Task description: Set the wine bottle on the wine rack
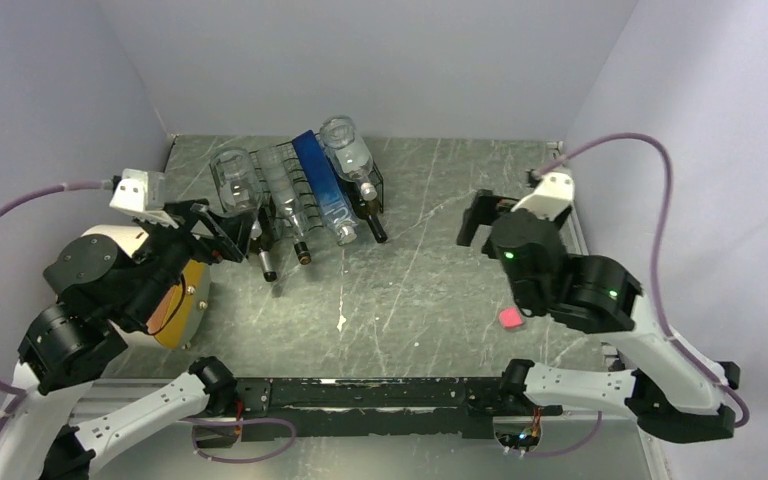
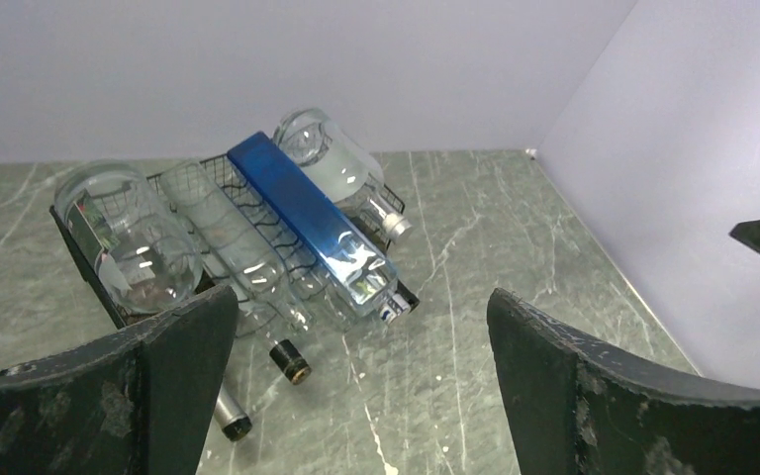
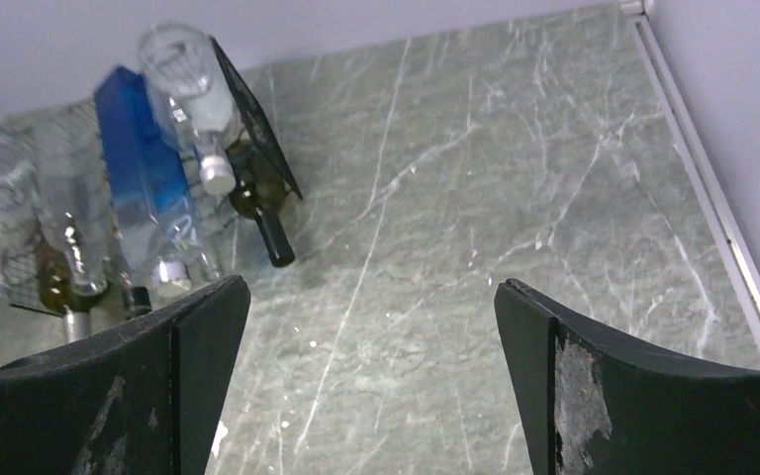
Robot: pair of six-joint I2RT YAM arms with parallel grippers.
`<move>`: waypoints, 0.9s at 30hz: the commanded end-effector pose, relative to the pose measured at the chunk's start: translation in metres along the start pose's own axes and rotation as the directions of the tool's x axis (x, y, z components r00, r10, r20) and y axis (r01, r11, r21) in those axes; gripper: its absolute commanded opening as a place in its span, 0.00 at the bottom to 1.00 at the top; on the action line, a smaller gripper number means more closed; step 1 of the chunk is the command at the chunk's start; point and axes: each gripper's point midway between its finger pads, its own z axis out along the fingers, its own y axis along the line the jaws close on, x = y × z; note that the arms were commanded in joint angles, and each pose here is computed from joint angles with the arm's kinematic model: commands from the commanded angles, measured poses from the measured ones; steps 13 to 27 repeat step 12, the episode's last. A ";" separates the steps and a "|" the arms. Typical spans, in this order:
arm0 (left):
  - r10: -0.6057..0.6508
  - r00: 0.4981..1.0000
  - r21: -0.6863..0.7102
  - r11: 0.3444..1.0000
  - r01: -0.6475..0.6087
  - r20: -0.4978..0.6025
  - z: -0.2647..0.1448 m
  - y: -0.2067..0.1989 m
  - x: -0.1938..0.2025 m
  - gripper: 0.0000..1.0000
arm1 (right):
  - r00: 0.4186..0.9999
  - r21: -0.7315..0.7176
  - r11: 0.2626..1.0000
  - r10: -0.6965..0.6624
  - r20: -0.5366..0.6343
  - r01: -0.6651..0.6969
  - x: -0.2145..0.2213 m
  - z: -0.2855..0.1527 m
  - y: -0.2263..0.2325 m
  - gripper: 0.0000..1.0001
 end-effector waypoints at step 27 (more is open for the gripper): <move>0.013 0.995 0.005 1.000 -0.014 0.103 -0.025 0.007 -0.037 1.00 | 0.968 -0.119 0.982 0.169 0.186 -0.149 -0.063 -0.036 -0.036 1.00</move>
